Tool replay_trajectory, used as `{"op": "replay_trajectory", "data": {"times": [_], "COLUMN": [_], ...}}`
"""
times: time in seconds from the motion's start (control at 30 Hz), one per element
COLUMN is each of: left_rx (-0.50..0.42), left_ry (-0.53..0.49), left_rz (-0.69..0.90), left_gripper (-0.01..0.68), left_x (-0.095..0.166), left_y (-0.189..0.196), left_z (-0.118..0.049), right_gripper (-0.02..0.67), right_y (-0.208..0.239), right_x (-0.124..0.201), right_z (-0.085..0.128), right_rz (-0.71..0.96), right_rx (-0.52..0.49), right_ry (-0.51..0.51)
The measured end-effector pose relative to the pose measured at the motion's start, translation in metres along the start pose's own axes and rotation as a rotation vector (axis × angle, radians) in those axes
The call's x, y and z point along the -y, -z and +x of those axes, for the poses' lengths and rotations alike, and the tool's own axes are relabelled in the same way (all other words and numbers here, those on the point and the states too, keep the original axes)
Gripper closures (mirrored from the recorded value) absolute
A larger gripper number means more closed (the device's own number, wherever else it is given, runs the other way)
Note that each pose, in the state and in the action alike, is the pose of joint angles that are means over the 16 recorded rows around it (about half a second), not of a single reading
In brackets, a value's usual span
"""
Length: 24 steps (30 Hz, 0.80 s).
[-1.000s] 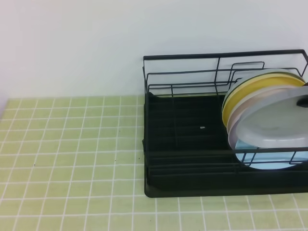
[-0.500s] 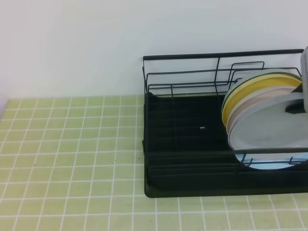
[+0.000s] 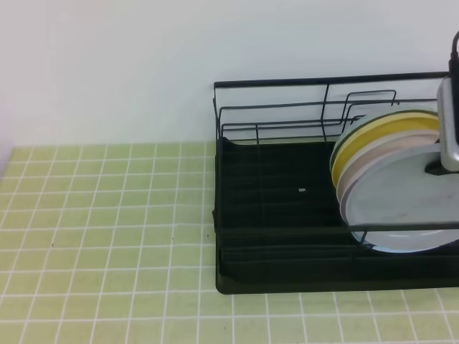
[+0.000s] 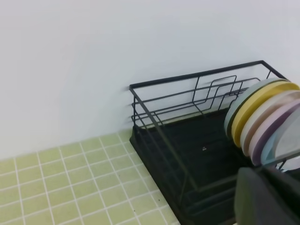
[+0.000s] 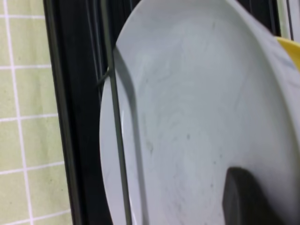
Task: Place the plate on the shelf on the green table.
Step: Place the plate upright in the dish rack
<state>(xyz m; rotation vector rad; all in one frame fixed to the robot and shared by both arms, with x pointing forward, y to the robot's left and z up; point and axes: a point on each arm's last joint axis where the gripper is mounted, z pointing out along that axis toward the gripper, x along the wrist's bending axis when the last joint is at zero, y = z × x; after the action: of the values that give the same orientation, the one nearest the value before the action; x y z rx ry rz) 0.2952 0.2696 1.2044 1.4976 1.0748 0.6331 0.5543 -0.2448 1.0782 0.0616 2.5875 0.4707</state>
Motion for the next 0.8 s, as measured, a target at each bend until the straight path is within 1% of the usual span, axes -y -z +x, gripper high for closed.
{"op": "replay_trajectory", "data": {"times": [0.27,0.8], "left_rx": [0.000,-0.007], "left_ry": [-0.002,-0.009], "left_rz": [0.000,0.001], "left_gripper": [0.675,0.675], "left_x": [0.000,0.000], "left_y": [0.000,0.000], "left_z": [0.000,0.001], "right_gripper": [0.527,0.529], "right_y": [0.001,0.044], "right_x": [0.001,-0.011], "right_z": [-0.001,0.006], "right_rz": [0.015,-0.025], "right_rx": [0.016,0.131], "right_ry": [-0.011,0.079]}}
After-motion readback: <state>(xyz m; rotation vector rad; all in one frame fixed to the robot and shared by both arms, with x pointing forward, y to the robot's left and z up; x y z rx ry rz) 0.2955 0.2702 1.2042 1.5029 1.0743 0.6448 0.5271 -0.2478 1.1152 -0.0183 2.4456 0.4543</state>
